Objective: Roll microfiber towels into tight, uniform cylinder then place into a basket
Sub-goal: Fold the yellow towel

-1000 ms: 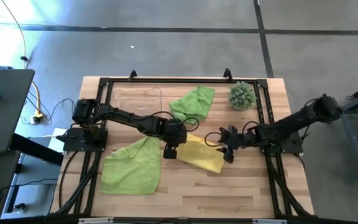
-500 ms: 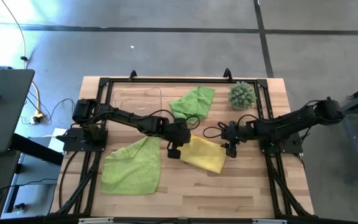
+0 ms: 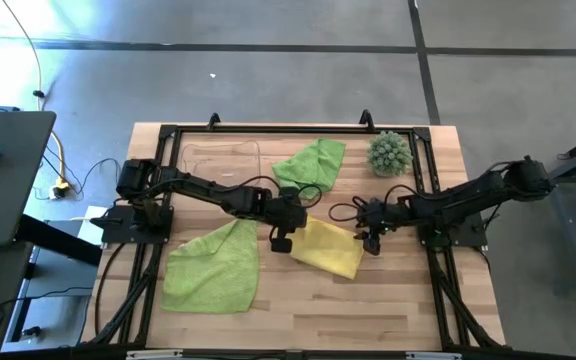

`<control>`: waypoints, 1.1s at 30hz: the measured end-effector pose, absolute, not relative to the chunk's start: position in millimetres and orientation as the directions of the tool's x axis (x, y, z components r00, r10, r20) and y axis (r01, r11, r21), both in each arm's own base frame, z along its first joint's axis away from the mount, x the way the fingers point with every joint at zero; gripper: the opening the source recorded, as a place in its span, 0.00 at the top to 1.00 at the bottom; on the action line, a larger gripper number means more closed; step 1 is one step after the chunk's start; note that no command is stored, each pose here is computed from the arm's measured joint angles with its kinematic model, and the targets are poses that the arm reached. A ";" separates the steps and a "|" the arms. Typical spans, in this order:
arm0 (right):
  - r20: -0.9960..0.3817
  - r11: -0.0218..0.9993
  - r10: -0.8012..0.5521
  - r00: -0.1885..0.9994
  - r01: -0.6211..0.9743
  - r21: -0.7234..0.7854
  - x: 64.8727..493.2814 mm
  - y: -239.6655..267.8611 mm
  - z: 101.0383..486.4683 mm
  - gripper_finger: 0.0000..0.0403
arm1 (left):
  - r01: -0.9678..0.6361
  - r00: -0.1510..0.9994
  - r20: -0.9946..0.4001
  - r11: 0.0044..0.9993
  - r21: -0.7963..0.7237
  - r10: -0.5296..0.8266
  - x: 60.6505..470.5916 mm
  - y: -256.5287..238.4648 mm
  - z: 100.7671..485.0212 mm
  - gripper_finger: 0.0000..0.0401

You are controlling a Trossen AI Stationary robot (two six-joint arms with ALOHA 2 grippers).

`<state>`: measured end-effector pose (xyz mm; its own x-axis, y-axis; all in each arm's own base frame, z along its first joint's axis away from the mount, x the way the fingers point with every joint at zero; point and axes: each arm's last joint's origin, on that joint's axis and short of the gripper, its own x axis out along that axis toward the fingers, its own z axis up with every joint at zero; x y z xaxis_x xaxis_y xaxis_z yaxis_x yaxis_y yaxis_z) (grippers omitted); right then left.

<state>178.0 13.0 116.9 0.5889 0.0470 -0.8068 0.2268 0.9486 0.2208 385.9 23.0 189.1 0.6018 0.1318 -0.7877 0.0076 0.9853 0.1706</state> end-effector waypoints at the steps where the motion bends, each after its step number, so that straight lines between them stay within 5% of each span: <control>1: -0.804 0.945 0.047 0.593 0.234 0.227 177.3 13.0 115.9 0.56 | 0.015 0.602 -0.788 0.984 0.177 0.133 385.9 23.0 189.1 1.00; 17: -0.800 0.935 0.108 0.589 0.214 0.284 175.4 17.0 114.2 0.98 | -0.007 0.596 -0.772 0.963 0.270 0.221 386.3 25.9 189.9 1.00; 33: -0.738 0.935 0.163 0.655 0.137 0.328 208.0 41.3 166.0 1.00 | -0.041 0.530 -0.812 0.964 0.264 0.245 380.1 15.6 185.6 1.00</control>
<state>208.0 41.3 166.0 0.6548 0.1629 -0.7381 0.1375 0.9345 0.3282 380.1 15.6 185.6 0.5297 0.2450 -0.8120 -0.0405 0.9636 0.2643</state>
